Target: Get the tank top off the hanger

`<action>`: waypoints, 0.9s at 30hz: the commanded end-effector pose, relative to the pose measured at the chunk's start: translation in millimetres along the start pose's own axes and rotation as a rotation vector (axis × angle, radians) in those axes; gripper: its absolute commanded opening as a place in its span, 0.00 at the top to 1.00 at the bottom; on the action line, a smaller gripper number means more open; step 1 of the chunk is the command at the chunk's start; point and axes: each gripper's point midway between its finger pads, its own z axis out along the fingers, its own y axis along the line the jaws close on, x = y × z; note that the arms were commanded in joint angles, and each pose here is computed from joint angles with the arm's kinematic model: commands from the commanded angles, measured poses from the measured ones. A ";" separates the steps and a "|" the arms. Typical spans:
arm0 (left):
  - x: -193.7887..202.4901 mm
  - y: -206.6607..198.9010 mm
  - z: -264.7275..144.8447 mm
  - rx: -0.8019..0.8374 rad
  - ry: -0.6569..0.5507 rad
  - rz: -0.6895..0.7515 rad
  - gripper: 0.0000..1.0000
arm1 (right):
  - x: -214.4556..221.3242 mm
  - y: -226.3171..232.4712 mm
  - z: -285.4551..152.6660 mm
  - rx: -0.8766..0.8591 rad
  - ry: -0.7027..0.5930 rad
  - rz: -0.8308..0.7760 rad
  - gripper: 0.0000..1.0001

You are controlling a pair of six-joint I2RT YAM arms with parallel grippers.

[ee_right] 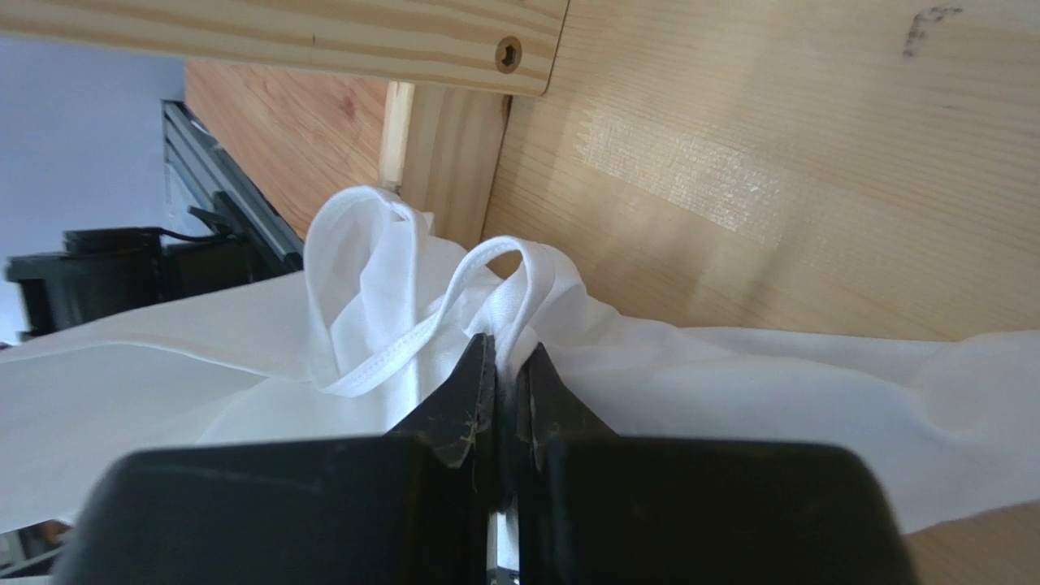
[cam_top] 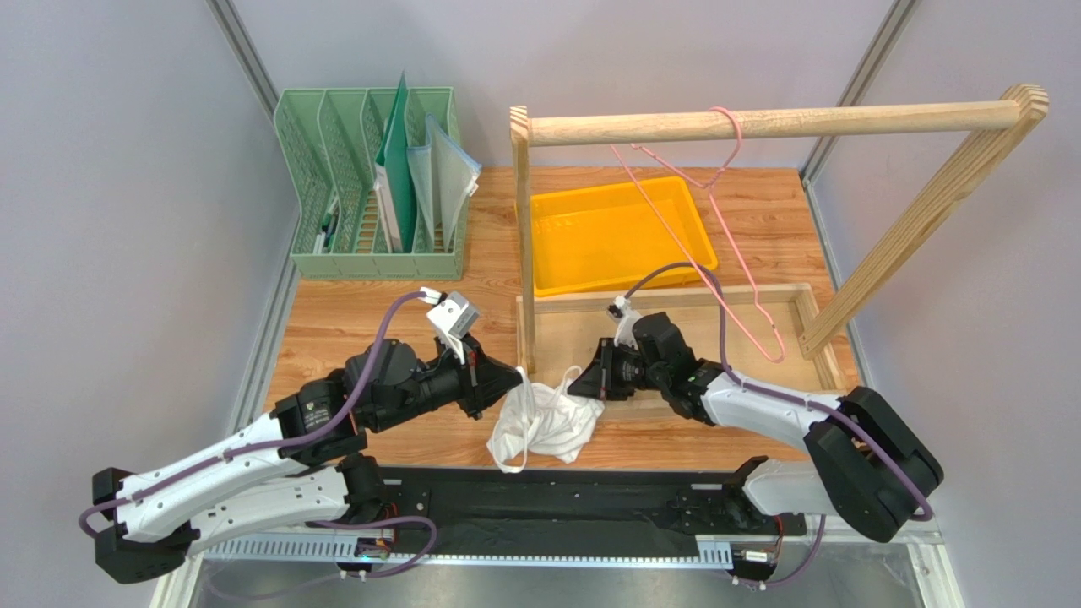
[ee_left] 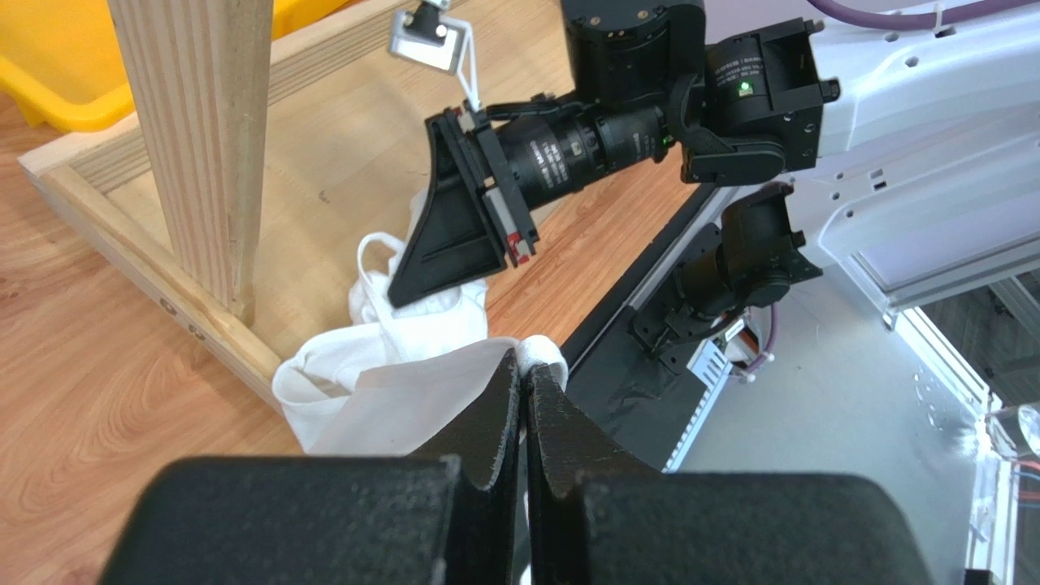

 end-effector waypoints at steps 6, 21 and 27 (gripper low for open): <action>2.3 6.9 3.5 -0.050 0.010 -0.032 0.95 | -37.9 7.1 -25.5 -0.163 -0.112 0.183 1.00; 5.9 10.4 1.0 -0.062 0.015 -0.038 0.54 | -130.2 1.8 -99.7 -0.239 -0.384 0.291 1.00; 7.8 11.0 -2.6 -0.059 0.017 -0.044 0.53 | -184.8 -4.2 -135.8 -0.279 -0.520 0.361 1.00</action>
